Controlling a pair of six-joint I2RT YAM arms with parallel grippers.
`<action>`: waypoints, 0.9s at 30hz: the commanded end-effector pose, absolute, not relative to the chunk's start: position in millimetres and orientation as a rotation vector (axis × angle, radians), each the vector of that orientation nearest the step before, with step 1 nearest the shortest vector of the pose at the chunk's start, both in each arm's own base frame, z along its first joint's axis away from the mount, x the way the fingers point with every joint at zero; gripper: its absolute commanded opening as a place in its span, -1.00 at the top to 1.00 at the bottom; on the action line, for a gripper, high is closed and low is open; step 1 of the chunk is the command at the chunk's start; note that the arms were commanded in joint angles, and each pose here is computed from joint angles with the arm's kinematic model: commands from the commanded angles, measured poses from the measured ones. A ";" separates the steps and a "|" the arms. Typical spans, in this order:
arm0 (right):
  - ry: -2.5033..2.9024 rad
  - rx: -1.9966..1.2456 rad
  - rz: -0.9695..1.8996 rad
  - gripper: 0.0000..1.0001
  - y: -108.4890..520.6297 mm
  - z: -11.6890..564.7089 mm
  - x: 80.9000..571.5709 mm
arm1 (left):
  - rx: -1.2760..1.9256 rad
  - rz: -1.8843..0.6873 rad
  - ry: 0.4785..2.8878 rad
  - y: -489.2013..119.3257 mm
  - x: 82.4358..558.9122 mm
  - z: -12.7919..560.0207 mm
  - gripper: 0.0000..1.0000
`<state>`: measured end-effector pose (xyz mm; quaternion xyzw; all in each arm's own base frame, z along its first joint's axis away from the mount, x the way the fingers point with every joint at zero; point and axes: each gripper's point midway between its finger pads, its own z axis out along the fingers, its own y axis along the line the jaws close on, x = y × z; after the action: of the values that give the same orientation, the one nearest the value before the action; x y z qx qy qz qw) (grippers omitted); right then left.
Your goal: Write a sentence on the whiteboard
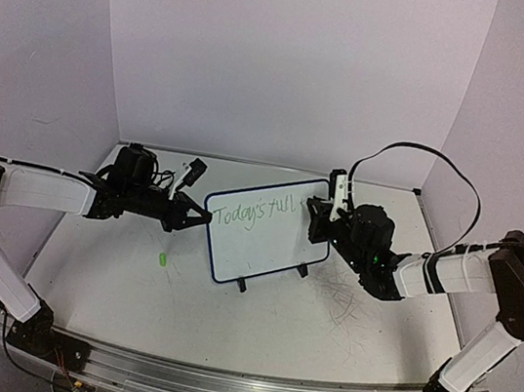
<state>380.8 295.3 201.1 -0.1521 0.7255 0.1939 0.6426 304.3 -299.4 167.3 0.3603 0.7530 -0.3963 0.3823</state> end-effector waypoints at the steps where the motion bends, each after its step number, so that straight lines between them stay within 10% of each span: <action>1: 1.653 -0.317 0.442 1.00 290.8 201.7 382.5 | 0.939 -0.866 1.907 -290.8 316.7 168.3 1.00; 27: 1.636 -0.268 0.401 1.00 279.9 210.4 385.6 | 0.941 -0.869 1.908 -290.8 316.0 167.7 1.00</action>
<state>380.4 287.7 191.2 -0.1426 0.7347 0.1797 0.6384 304.3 -299.4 167.2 0.3604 0.7531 -0.3960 0.3823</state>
